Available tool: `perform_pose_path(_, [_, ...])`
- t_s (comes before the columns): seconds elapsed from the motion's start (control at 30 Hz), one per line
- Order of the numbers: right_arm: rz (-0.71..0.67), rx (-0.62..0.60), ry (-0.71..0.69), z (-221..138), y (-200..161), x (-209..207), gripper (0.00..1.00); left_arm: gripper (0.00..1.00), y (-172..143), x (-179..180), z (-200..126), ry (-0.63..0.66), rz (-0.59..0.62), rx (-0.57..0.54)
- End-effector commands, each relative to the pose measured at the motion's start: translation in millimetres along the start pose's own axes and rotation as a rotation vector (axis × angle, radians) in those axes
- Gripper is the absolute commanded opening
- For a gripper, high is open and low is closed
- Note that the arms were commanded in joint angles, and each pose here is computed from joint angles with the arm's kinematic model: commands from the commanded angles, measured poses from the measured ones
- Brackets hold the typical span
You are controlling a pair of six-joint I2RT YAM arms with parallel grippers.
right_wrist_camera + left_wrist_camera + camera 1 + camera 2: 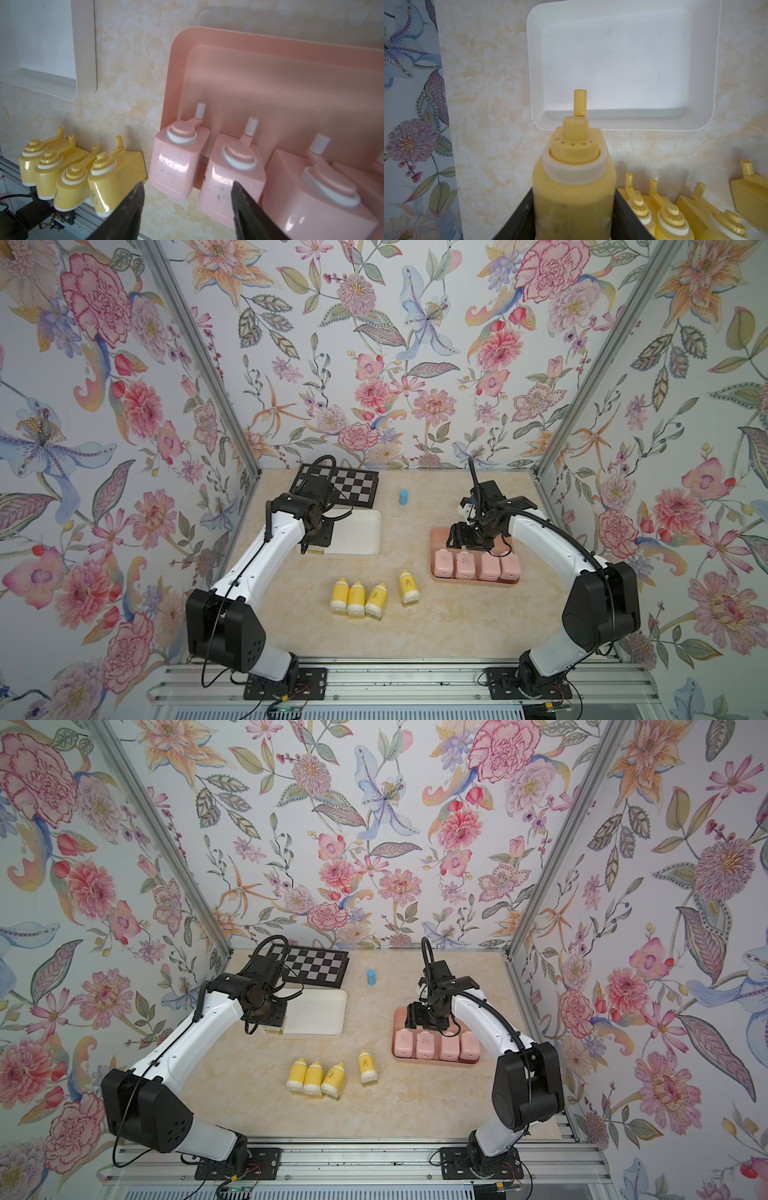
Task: Place the pencil sharpeners by color into the storage box
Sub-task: Pick up the pencil sharpener from the center of the board, then place the pencil sharpener in the storage box.
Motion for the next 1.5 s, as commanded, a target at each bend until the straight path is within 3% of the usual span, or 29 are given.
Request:
perform_pose_path(0.0, [-0.042, 0.004, 0.029, 2, 2, 15, 0.67, 0.19, 14, 11, -8, 0.047, 0.016, -0.035])
perform_pose_path(0.23, [-0.068, 0.021, 0.039, 8, -3, 39, 0.67, 0.19, 33, 15, -12, 0.047, 0.009, -0.102])
perform_pose_path(0.8, [-0.137, 0.005, 0.010, 12, -9, 61, 0.68, 0.18, 76, 16, 21, 0.041, 0.037, -0.061])
perform_pose_path(1.47, [-0.176, 0.009, -0.005, 20, -7, 59, 0.68, 0.16, 43, 21, 83, 0.037, 0.001, 0.032])
Point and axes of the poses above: each gripper's point midway between its finger pads, its own z axis out along the fingers, its own x axis along the line the jaws close on, y = z × x, the point moved 6 cm from there along -z, back along the fingers, and after that the axes turned 10 degrees about z, right-handed, at the moved point
